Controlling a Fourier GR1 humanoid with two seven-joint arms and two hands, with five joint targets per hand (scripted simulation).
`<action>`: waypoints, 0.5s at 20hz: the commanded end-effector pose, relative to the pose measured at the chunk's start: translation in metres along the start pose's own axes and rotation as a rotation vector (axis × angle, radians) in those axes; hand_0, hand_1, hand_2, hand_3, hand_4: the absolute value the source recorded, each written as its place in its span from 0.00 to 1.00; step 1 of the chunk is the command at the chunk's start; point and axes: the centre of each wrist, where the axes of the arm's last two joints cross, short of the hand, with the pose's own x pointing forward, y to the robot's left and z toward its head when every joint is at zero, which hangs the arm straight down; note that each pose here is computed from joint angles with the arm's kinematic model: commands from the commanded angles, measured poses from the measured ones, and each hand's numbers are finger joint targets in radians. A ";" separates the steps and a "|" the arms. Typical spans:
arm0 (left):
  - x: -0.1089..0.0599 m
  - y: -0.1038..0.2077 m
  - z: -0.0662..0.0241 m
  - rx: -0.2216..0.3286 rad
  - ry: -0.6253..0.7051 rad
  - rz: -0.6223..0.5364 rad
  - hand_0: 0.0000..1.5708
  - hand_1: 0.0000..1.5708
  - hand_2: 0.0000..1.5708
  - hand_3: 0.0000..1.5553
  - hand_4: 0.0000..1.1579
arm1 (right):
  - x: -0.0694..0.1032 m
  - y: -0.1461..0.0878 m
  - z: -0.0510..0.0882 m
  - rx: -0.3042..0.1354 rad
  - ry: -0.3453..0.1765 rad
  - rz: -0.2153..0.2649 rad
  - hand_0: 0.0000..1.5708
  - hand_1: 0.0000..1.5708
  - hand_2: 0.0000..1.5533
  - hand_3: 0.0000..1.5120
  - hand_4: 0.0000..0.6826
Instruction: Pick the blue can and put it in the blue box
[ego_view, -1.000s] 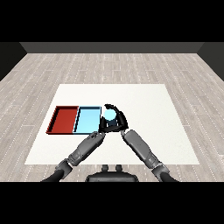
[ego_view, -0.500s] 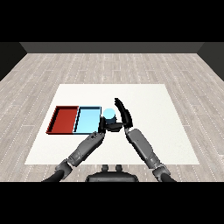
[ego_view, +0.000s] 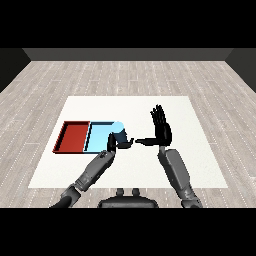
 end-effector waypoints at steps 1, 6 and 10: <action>0.011 0.031 -0.0277 0.066 -0.031 -0.028 1.00 1.00 1.00 0.95 0.99 | 0.029 -0.031 0.000 -0.060 -0.100 -0.031 0.00 0.00 0.00 0.00 0.00; 0.027 0.056 -0.0474 0.116 -0.023 -0.098 1.00 1.00 0.99 0.95 0.99 | 0.026 -0.064 0.039 -0.150 -0.092 -0.005 0.00 0.00 0.00 0.00 0.00; 0.024 0.099 -0.0679 0.181 0.053 -0.169 1.00 1.00 1.00 0.95 0.98 | 0.034 -0.064 0.040 -0.177 -0.073 0.006 0.00 0.00 0.00 0.00 0.00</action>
